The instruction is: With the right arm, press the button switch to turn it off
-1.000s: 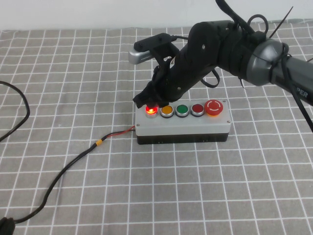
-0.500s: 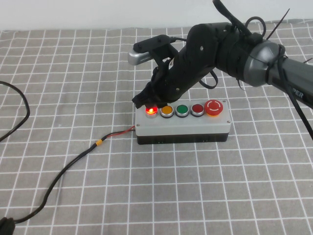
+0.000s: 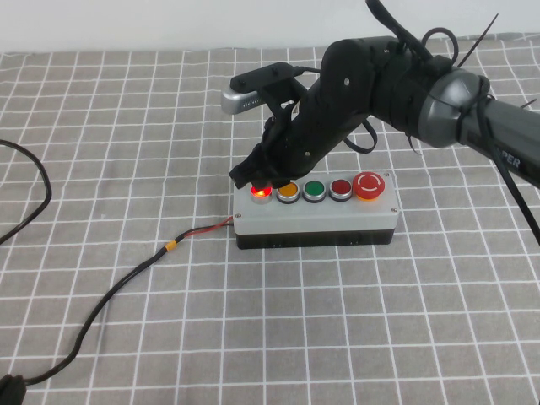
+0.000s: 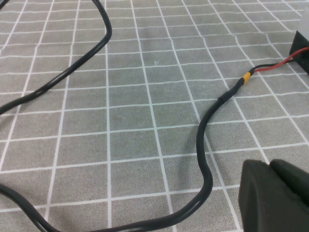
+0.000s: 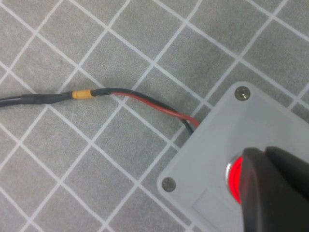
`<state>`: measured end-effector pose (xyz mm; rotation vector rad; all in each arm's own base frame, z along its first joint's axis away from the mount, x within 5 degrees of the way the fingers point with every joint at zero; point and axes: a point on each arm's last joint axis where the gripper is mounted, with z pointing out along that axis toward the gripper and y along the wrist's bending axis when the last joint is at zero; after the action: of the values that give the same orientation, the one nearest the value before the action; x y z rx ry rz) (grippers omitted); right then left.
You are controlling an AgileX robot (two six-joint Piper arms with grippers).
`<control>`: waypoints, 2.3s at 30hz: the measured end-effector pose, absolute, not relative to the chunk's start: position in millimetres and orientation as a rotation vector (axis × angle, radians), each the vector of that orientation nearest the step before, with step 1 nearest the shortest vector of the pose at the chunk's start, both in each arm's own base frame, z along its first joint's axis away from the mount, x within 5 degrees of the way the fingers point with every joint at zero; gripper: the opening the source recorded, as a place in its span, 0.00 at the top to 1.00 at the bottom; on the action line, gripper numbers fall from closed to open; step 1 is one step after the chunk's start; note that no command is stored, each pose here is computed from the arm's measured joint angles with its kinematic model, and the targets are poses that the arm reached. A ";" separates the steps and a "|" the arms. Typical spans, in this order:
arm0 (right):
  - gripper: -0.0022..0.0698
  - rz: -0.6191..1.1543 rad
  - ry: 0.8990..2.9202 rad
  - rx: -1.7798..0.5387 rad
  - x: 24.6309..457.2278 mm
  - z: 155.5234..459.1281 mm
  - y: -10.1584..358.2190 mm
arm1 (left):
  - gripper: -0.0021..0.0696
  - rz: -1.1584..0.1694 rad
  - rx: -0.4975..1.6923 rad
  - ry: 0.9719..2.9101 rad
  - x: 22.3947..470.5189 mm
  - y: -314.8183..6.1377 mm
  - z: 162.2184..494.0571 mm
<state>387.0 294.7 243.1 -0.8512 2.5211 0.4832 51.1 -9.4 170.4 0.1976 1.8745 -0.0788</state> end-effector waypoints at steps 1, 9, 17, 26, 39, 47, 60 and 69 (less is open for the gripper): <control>0.99 0.483 2.521 -0.851 387.0 243.1 294.7 | 0.98 -0.079 0.198 1.875 51.1 -9.4 170.4; 0.99 0.465 2.500 -0.857 383.6 254.6 290.7 | 0.98 -0.079 0.198 1.875 51.1 -9.4 170.4; 0.99 0.425 2.412 -0.882 350.3 323.9 264.8 | 0.98 -0.079 0.198 1.875 51.1 -9.4 170.4; 0.99 0.439 2.335 -0.862 267.7 384.8 206.7 | 0.98 -0.079 0.198 1.875 51.1 -9.4 170.4; 0.99 0.472 2.382 -0.791 164.4 358.5 134.3 | 0.98 -0.079 0.198 1.875 51.1 -9.4 170.4; 0.99 0.369 2.550 -0.859 142.4 333.1 115.2 | 0.98 -0.079 0.198 1.875 51.1 -9.4 170.4; 0.99 0.232 2.339 -0.813 143.2 301.1 98.5 | 0.98 -0.079 0.198 1.875 51.1 -9.4 170.4; 0.99 0.242 1.971 -0.322 116.8 227.9 42.1 | 0.98 -0.079 0.198 1.875 51.1 -9.4 170.4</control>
<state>116.8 42.1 227.9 -0.3221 1.9709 0.2422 51.1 -9.4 170.4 0.1976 1.8745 -0.0788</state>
